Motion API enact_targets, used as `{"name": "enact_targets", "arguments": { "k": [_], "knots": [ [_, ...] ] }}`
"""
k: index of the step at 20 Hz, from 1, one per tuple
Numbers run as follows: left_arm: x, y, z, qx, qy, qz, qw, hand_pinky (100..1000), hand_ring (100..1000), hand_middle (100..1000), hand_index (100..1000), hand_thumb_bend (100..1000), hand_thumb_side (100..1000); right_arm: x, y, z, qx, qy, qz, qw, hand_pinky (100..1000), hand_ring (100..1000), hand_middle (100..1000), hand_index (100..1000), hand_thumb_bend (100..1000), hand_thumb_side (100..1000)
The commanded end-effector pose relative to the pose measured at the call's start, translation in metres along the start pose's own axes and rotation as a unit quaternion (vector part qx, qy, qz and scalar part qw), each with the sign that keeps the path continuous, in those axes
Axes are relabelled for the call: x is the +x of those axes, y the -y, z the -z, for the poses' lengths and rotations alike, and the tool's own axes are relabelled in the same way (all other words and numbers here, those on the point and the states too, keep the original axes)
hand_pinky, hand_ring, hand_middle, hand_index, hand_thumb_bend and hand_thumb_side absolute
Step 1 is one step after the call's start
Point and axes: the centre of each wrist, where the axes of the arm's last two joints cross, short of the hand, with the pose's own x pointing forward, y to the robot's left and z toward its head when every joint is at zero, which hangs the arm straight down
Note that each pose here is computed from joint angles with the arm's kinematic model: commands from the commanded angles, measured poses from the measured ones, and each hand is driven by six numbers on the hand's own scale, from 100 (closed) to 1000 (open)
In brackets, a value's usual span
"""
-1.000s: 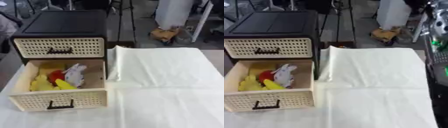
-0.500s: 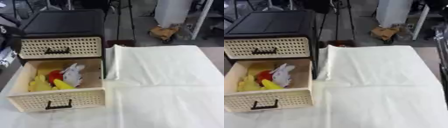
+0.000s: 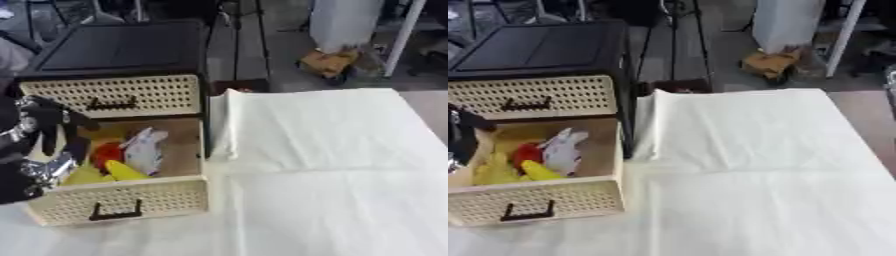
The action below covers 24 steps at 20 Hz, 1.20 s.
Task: Pick up objects from table and place into drawer.
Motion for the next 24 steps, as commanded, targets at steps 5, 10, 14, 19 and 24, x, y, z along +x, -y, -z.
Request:
{"name": "enact_targets", "arguments": {
  "k": [5,10,14,19,24],
  "knots": [
    [0.005,0.003,-0.001,-0.071,0.012,0.021,0.997,215,347,538,806,100,1000,0.004,0.007,0.003,-0.018,0.013,0.000,1.000,440,525,453,661,100,906],
    [0.007,0.017,0.000,-0.129,0.004,0.018,0.991,118,268,554,844,100,1000,0.003,0.007,0.002,-0.024,0.007,0.003,1.000,437,521,450,658,100,905],
    [0.010,0.027,0.001,-0.165,-0.004,0.013,0.986,112,267,563,904,100,1000,0.002,0.007,0.001,-0.026,0.002,0.005,1.000,435,518,449,656,100,901],
    [0.013,0.037,0.003,-0.196,-0.015,0.009,0.980,113,276,576,929,100,1000,0.001,0.006,0.000,-0.027,-0.003,0.006,1.000,433,515,449,656,100,902],
    [0.016,0.048,0.003,-0.237,-0.032,0.009,0.971,102,281,623,937,100,1000,0.000,0.006,-0.001,-0.029,-0.006,0.007,1.000,430,512,450,655,100,902]
  ]
}}
